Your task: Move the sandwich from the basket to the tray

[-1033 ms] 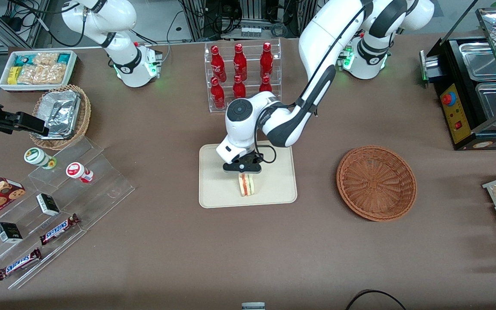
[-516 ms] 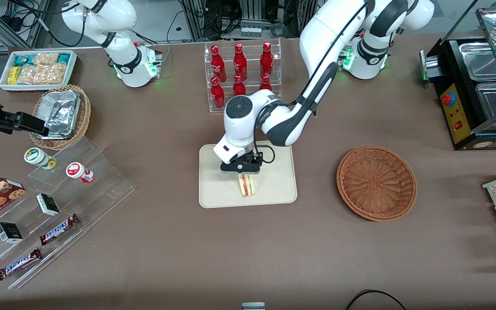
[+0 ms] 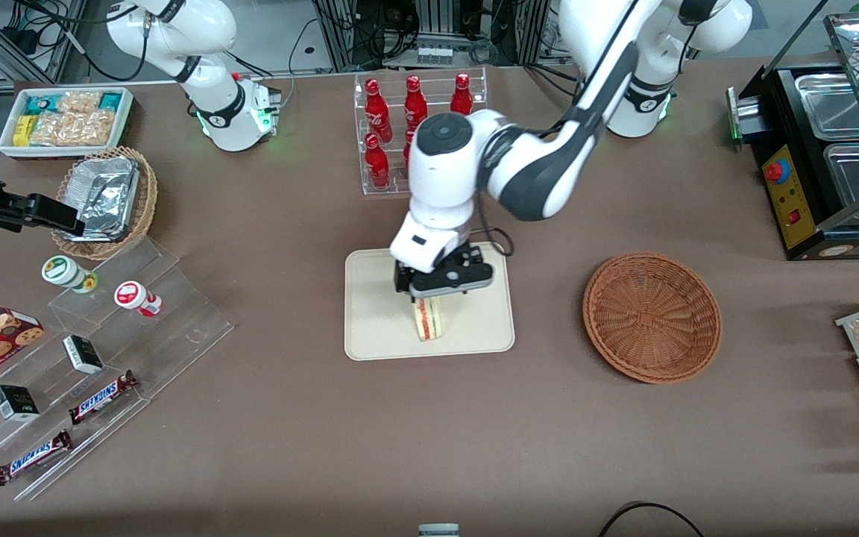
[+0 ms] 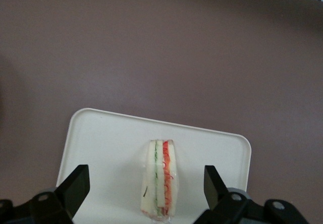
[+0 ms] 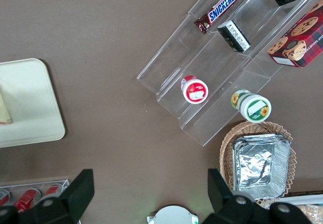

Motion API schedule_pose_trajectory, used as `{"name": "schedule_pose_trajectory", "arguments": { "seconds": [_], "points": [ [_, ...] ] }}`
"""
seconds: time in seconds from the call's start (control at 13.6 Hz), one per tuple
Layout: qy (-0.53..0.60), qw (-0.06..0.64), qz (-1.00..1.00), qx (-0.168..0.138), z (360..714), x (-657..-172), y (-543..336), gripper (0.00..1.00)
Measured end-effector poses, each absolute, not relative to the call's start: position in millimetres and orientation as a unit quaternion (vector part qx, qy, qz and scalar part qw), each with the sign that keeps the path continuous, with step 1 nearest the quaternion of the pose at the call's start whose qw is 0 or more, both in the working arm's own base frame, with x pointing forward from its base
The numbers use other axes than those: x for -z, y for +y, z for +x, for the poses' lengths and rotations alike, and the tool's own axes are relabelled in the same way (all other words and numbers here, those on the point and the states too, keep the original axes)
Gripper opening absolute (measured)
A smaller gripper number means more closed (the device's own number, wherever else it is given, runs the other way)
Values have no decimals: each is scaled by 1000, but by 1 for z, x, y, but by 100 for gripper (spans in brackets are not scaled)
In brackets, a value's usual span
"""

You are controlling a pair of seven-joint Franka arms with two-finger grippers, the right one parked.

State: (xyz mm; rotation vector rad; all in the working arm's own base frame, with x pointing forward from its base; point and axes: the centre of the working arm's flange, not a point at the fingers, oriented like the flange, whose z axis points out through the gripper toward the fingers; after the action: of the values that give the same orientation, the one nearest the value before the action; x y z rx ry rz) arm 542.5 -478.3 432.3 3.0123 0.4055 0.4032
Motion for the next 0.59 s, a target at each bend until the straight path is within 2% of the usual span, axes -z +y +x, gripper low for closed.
{"name": "schedule_pose_trajectory", "arguments": {
  "seconds": [0.22, 0.59],
  "points": [
    [173, 20, 978, -119, 564, -482, -417, 100],
    [143, -14, 989, -46, 596, -523, -291, 100]
  ]
}}
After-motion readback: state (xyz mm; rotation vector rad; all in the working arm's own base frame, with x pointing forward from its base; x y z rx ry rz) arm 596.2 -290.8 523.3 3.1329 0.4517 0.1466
